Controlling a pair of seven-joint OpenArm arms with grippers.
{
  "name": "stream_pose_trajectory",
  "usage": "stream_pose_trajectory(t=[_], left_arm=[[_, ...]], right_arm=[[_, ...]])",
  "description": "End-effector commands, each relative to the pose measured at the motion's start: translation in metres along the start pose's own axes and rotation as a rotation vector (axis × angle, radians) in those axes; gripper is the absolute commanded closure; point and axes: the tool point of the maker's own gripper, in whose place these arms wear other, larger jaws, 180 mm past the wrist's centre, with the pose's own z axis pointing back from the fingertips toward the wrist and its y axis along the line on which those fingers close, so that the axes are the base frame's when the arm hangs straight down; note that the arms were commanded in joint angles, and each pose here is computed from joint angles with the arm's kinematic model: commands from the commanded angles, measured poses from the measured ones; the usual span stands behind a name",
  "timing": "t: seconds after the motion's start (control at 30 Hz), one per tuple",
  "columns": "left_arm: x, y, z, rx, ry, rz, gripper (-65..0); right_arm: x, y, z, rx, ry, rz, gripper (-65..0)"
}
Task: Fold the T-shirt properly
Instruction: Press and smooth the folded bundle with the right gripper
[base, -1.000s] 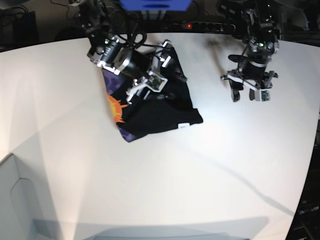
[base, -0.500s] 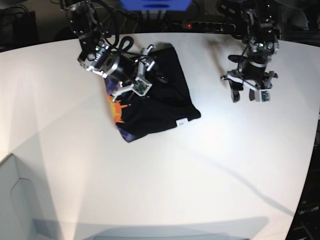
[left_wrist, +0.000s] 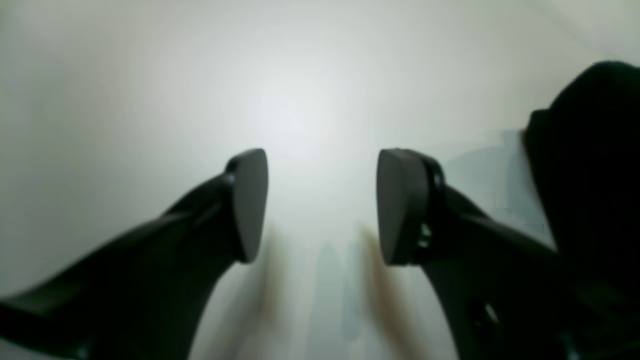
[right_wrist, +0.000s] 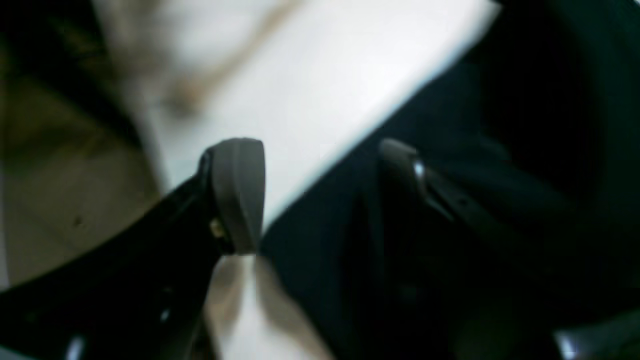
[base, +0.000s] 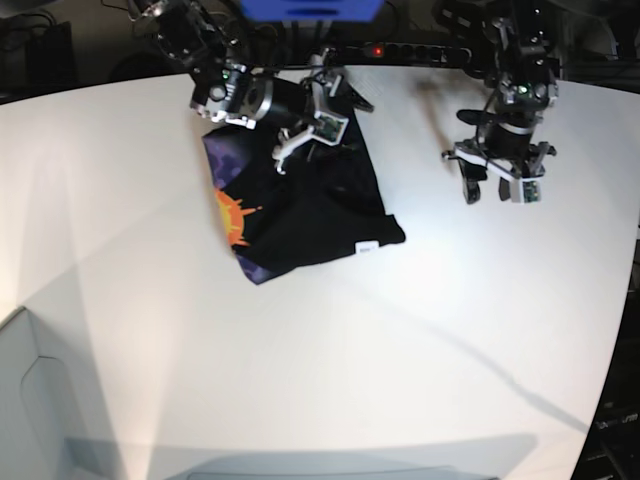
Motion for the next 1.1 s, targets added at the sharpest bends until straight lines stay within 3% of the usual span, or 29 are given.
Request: stream_pose_trajectory(t=[0.0, 0.17, 0.37, 0.73, 0.87, 1.07], left_arm=[[0.014, 0.001, 0.003, -0.001, -0.047, -0.014, -34.2], [0.024, -0.002, 0.007, -0.007, -0.073, -0.026, -34.2], [0.027, -0.003, 0.009, -0.009, -0.082, -0.031, -34.2], [0.026, -0.003, 0.009, -0.010, -0.079, -0.032, -34.2], [0.026, -0.003, 0.009, -0.010, -0.079, -0.032, -34.2], [0.026, -0.003, 0.009, -0.010, -0.079, -0.032, -34.2]], right_arm=[[0.021, -0.002, 0.004, -0.004, -0.068, 0.020, -36.5], [0.042, -0.023, 0.021, -0.080, -0.117, 0.058, -36.4], [0.045, -0.066, 0.030, -0.203, -0.135, 0.014, -36.4], [0.010, -0.061, 0.016, -0.168, -0.062, -0.054, -36.3], [-0.003, -0.046, 0.002, -0.109, -0.023, -0.061, -36.3], [-0.029, -0.011, -0.019, -0.023, 0.115, 0.075, -36.3]])
